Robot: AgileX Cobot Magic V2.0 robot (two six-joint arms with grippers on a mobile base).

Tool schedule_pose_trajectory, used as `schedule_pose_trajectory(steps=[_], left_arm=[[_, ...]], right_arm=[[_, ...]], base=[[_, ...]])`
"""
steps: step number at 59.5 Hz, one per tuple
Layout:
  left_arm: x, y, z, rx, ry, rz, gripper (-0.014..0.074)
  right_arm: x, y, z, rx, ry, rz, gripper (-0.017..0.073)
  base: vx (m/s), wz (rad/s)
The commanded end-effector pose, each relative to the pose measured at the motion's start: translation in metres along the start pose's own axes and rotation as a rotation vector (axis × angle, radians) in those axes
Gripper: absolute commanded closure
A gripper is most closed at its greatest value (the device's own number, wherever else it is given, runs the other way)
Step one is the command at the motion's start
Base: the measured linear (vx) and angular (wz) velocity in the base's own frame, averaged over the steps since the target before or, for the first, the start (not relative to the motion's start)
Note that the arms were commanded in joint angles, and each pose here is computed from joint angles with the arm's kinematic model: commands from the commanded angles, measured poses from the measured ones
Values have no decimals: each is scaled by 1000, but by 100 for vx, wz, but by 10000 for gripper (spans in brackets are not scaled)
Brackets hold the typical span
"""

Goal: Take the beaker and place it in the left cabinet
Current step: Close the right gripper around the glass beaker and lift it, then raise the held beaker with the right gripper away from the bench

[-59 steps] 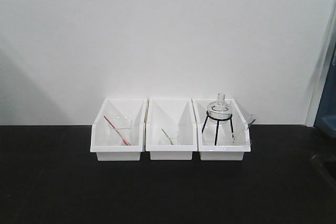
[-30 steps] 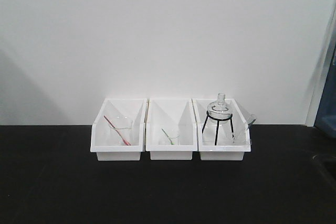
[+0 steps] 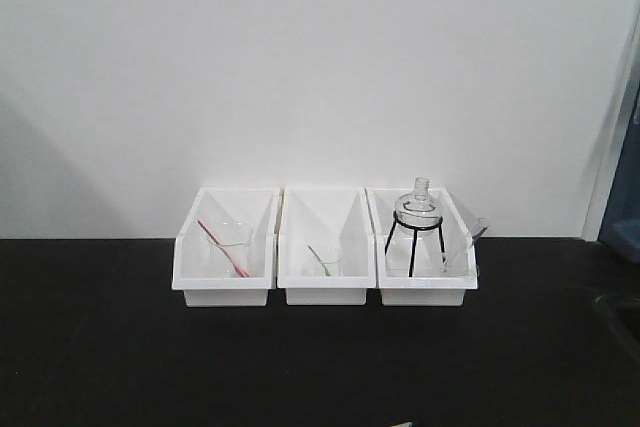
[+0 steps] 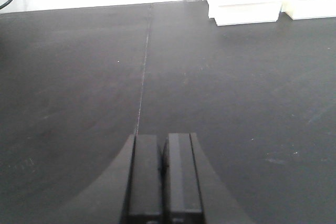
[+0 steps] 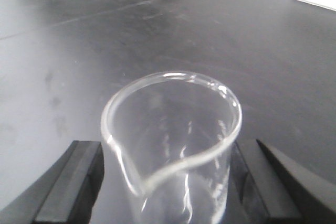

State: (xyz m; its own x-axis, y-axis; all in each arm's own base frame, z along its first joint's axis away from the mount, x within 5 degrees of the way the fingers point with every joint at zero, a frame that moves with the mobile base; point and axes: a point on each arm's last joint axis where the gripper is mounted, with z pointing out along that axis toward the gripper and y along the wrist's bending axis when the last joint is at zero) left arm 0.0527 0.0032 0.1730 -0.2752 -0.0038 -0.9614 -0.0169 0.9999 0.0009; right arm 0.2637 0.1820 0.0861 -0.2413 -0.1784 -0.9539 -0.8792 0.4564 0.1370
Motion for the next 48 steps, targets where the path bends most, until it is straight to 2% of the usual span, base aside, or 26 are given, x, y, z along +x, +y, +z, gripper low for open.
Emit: schedule_pose_trajectory(steps=[1,9,19,23,29,35,41,48], left_arm=[[-12,-1,-3,18,-99,-1,590],[-12,-1,-3,18,-99,-1,590],[-12,-1,-3,18,-99,-1,590],[-12,-1,-3,18,-99,-1,590],[-12,-1,-3,18,-99,-1,590],[-12,-1,-3,18,-99,-1,590],[-12,-1,-3,18,-99,-1,590],[-12,-1,-3,18,-99,-1,590]], right_arm=[[-34,1,9,-36,-262,-25,25],[-35,0,18,7,-282,-1,123],[-36,-4,17,44,-294,13,412],[-36,-4,16,43,-294,12,568],[-41,-2,15,35,-305,30,570],[-55,-1,11,32,-314,101,563],[-74,-3,3,95,-261,174,563],[-102,-3,-15,221,-177,188,563]], base=[[0,0],[0,0],[0,0],[0,0],[0,0],[0,0],[0,0],[0,0]])
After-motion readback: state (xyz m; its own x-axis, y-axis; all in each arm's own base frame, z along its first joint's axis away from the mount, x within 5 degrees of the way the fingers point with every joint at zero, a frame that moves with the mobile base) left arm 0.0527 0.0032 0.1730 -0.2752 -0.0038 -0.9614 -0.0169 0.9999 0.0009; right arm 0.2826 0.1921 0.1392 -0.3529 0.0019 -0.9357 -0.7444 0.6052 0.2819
